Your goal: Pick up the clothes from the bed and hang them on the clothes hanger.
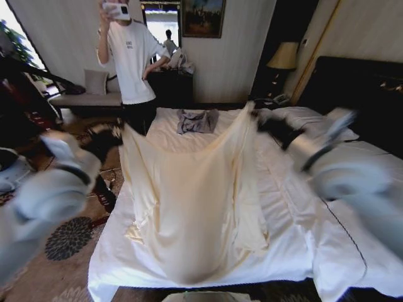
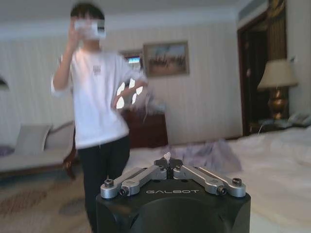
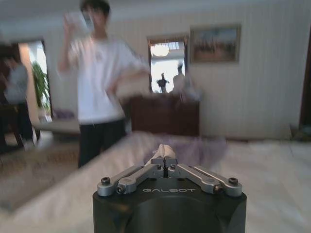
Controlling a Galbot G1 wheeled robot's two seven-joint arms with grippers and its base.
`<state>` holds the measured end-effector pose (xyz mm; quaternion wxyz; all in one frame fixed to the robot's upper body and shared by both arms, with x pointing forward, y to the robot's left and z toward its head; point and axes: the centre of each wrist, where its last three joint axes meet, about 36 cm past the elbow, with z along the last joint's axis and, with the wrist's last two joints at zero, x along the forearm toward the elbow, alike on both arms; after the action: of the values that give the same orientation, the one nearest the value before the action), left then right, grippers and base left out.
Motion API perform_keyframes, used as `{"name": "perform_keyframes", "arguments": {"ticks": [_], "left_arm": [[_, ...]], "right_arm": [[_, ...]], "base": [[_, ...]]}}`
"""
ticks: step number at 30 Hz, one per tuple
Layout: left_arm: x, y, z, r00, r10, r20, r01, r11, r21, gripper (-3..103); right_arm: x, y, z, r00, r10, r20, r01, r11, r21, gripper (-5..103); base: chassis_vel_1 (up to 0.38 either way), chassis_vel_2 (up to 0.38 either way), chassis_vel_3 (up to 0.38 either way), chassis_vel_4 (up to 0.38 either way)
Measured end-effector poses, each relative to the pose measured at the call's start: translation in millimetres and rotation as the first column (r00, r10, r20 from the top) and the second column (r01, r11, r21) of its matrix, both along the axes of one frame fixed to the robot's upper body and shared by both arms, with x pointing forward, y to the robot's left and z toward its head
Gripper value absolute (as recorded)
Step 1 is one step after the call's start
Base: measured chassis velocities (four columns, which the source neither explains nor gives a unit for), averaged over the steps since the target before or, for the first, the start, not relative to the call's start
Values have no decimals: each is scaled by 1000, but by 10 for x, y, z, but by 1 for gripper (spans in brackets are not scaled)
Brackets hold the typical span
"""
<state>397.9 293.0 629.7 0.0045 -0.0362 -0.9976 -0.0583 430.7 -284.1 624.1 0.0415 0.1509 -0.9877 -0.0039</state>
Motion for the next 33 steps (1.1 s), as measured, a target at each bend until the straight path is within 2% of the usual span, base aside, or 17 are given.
{"name": "perform_keyframes", "arguments": {"ticks": [1, 2, 4, 6, 7, 11, 14, 20, 23, 25, 26, 28, 30, 33], "left_arm": [[78, -31, -161, 1000, 5, -25, -5, 1000, -12, 1], [78, -31, -161, 1000, 5, -25, -5, 1000, -12, 1], [207, -69, -406, 998, 19, -66, -21, 1000, -24, 1], [366, -128, -756, 993, 29, -113, -32, 999, -23, 1], [366, -128, -756, 993, 29, -113, -32, 999, -23, 1], [576, -201, -1242, 985, 52, -162, -58, 998, -38, 1], [681, -246, -1393, 984, 58, -171, -69, 996, -59, 1], [940, -322, -1570, 982, 73, -176, -91, 991, -97, 1], [1206, -311, -1666, 980, 97, -173, -116, 988, -101, 1], [1268, -311, -1675, 980, 103, -172, -121, 987, -103, 1], [1453, -332, -1659, 980, 113, -162, -132, 985, -114, 1], [1543, -339, -1635, 980, 119, -158, -139, 983, -121, 1], [1818, -393, -1556, 980, 127, -153, -150, 978, -144, 1], [1972, -403, -1522, 980, 134, -148, -156, 976, -149, 1]], "right_arm": [[125, 6, -219, 1000, -6, -22, 6, 1000, -1, 0], [125, 6, -219, 1000, -6, -22, 6, 1000, -1, 0], [272, 82, -508, 998, -9, -66, 10, 1000, 13, 0], [432, 161, -812, 995, -17, -100, 18, 1000, 10, 0], [432, 161, -812, 995, -17, -100, 18, 1000, 10, 0], [627, 188, -1242, 990, -44, -136, 43, 999, -11, 0], [707, 204, -1434, 987, -58, -147, 56, 998, -16, 0], [974, 338, -1651, 985, -71, -156, 70, 997, -13, 0], [1293, 458, -1752, 982, -94, -161, 93, 996, -12, 0], [1354, 476, -1770, 982, -99, -163, 98, 995, -11, 0], [1533, 544, -1788, 980, -109, -164, 110, 994, -4, 0], [1608, 584, -1797, 981, -111, -161, 112, 994, -1, 0], [1823, 726, -1818, 981, -114, -155, 116, 993, 3, 0], [1944, 830, -1807, 982, -114, -150, 117, 993, 9, 0]], "base": [[0, 0, 0, 0], [0, 0, 0, 0], [0, 0, 0, 0], [0, 0, 0, 0], [0, 0, 0, 0], [0, 0, 0, 0], [0, 0, 0, 0], [0, 0, 0, 0], [0, 0, 0, 0], [0, 0, 0, 0], [0, 0, 0, 0], [0, 0, 0, 0], [0, 0, 0, 0], [0, 0, 0, 0]]}}
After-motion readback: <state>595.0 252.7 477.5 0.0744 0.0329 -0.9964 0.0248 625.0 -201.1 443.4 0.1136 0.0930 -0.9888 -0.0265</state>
